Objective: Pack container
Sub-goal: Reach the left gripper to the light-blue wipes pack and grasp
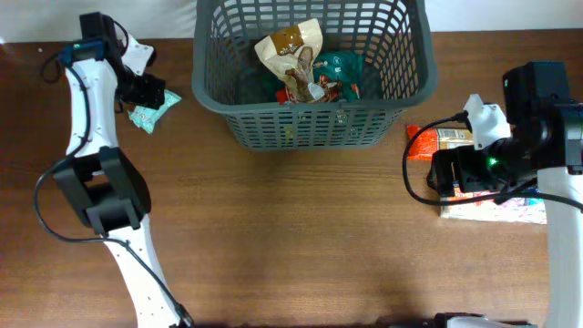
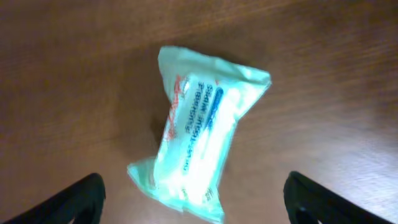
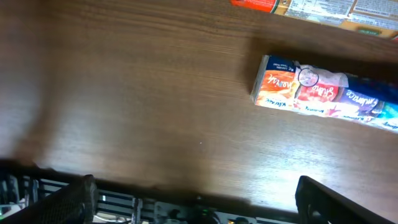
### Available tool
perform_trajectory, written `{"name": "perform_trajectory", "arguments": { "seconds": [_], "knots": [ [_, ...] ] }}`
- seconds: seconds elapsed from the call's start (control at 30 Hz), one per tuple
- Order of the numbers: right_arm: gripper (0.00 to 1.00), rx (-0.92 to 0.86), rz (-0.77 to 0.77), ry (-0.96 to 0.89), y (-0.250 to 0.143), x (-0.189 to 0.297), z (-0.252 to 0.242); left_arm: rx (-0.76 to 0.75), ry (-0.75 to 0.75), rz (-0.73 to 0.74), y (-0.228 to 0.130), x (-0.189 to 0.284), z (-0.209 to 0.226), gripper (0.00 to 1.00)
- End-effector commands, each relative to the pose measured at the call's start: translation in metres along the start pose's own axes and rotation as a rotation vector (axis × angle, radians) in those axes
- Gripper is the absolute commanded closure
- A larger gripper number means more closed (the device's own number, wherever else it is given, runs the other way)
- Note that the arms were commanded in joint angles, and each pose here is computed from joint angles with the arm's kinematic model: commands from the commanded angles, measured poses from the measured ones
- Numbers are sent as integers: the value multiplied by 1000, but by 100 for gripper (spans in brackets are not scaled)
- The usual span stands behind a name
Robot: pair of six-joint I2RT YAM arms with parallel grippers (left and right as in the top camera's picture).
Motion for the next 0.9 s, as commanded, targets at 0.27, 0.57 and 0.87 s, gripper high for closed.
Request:
{"name": "perform_trajectory", "arguments": {
  "seconds": [0.27, 0.57, 0.87],
  "knots": [
    [1, -61, -4, 82, 0, 5, 13, -170, 23, 31, -4, -42, 7, 24],
    [1, -60, -4, 82, 0, 5, 13, -114, -86, 146, -34, -89, -17, 29],
    [1, -60, -4, 82, 0, 5, 13, -69, -108, 170, -39, -96, -25, 67]
  ]
}}
Point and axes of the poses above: each gripper's point midway between its finger pads, its own x axis back along the fingers, its own z axis along the line the jaws close on, y = z × x, the point moved 1 cm from there along x, back along the fingers, and after that the axes turned 12 degrees about -x, right-handed, at the moved point
